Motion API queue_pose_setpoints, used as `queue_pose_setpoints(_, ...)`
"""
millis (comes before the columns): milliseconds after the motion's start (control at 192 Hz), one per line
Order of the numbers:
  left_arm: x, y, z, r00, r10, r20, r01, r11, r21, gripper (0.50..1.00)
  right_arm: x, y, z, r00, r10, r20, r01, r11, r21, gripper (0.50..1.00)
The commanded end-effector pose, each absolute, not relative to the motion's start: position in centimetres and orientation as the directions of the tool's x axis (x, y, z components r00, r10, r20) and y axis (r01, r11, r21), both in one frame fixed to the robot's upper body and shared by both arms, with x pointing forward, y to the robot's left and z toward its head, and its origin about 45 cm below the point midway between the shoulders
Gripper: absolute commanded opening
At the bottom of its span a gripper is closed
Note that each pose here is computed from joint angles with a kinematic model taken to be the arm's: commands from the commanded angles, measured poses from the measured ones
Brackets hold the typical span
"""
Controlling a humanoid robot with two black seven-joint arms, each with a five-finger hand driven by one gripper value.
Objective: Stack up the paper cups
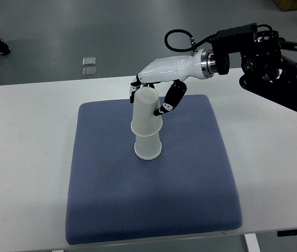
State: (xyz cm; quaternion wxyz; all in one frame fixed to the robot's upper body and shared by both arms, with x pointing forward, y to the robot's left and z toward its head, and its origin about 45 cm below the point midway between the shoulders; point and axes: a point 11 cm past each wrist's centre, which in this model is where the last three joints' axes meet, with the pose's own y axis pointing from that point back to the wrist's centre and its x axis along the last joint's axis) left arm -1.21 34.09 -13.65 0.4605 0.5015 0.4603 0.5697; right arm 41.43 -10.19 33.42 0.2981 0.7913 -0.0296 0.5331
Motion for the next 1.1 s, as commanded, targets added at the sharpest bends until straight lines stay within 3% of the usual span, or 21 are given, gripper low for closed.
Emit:
queue_pose_setpoints(0,-1.2,34.1,-13.7,-0.073,0.986,0.147,-0.064,-0.152,0.986,1.000,41.5,-10.1,33.4,0.425,0.268,0.864,-0.370,-0.820,0.436,0.500)
queue_pose_setpoints(547,-1.2,34.1,-13.7,-0.073,0.986,0.147,-0.064,-0.152,0.986,1.000,41.3,-10.5,32.0,0.447,0.278,0.850,-0.367,-0.810,0.458,0.500)
queue_pose_setpoints(605,-1.2,34.1,-13.7,-0.073,0.986,0.147,-0.064,-0.152,0.986,1.000,41.4,-10.7,31.8,0.452,0.276,0.848,-0.371,-0.806,0.460,0.568)
queue_pose_setpoints(808,-1.2,34.1,-13.7,-0.073,0.986,0.147,-0.062,-0.151,0.987,1.000,41.3,-10.9,31.4,0.461,0.274,0.844,-0.372,-0.804,0.464,0.690)
queue_pose_setpoints(933,-1.2,34.1,-13.6,-0.073,0.986,0.148,-0.063,-0.153,0.986,1.000,41.5,-11.1,31.4,0.461,0.269,0.845,-0.382,-0.800,0.463,0.754)
queue_pose_setpoints(1095,-1.2,34.1,-13.7,-0.073,0.986,0.147,-0.062,-0.151,0.987,1.000,41.7,-11.8,31.4,0.468,0.256,0.846,-0.396,-0.795,0.459,0.780)
